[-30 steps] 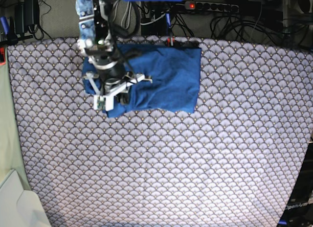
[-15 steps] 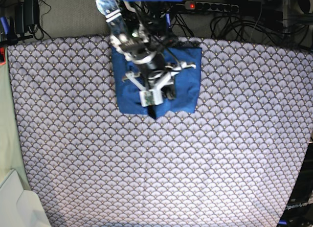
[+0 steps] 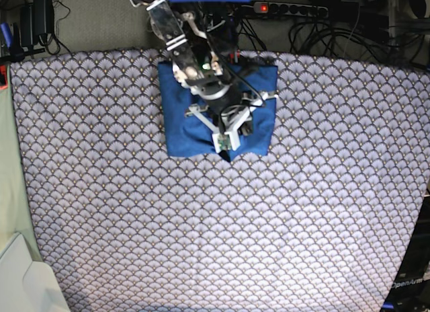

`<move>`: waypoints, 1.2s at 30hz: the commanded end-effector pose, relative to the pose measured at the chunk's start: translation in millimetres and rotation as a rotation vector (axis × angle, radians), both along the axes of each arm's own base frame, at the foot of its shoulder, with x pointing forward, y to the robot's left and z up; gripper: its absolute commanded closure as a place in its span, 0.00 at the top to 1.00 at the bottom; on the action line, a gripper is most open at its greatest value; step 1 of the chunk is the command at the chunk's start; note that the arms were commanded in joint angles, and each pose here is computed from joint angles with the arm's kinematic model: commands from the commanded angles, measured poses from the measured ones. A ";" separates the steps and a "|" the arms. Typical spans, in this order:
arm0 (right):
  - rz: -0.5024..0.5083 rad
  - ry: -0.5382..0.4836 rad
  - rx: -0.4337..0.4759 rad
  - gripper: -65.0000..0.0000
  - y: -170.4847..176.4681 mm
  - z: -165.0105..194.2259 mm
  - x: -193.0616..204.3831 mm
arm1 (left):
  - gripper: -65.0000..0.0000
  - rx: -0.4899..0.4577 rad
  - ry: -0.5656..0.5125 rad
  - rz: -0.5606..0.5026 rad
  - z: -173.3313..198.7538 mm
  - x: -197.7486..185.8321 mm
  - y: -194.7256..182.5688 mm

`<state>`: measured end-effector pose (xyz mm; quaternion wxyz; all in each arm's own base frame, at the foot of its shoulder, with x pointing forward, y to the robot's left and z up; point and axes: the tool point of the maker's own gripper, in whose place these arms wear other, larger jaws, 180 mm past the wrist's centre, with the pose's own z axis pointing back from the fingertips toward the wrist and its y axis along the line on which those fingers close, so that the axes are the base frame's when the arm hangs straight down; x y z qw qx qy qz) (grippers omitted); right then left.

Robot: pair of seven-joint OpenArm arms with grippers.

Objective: Fold the T-shirt properly
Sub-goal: 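Grasp the shirt end with the right gripper and fold it over the body, then press the folded end down with the right gripper and release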

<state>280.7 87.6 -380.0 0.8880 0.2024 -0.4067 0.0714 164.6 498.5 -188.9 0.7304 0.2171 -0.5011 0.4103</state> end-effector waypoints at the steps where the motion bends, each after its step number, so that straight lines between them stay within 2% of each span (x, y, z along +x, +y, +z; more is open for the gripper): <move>1: 0.001 -0.040 0.028 0.00 6.9 13.0 7.6 | 0.63 0.060 -0.022 -0.005 19.1 2.9 4.3; 14: 0.006 -0.053 0.026 0.00 8.2 15.7 12.1 | 0.63 0.057 -0.021 -0.011 18.4 4.9 2.7; 24: 0.103 -0.095 0.035 0.00 39.1 30.2 6.2 | 0.63 0.055 -0.022 -0.011 18.4 5.1 2.6; 29: 0.107 -0.057 0.013 0.00 37.9 13.9 3.3 | 0.63 0.054 -0.019 -0.010 17.2 4.3 2.8; 32: 0.109 -0.048 0.007 0.07 37.9 9.9 2.4 | 0.63 0.055 -0.020 -0.010 17.4 4.3 2.9; 36: 0.113 -0.049 0.008 0.24 39.3 10.2 1.6 | 0.63 0.054 -0.019 -0.009 17.0 4.2 3.1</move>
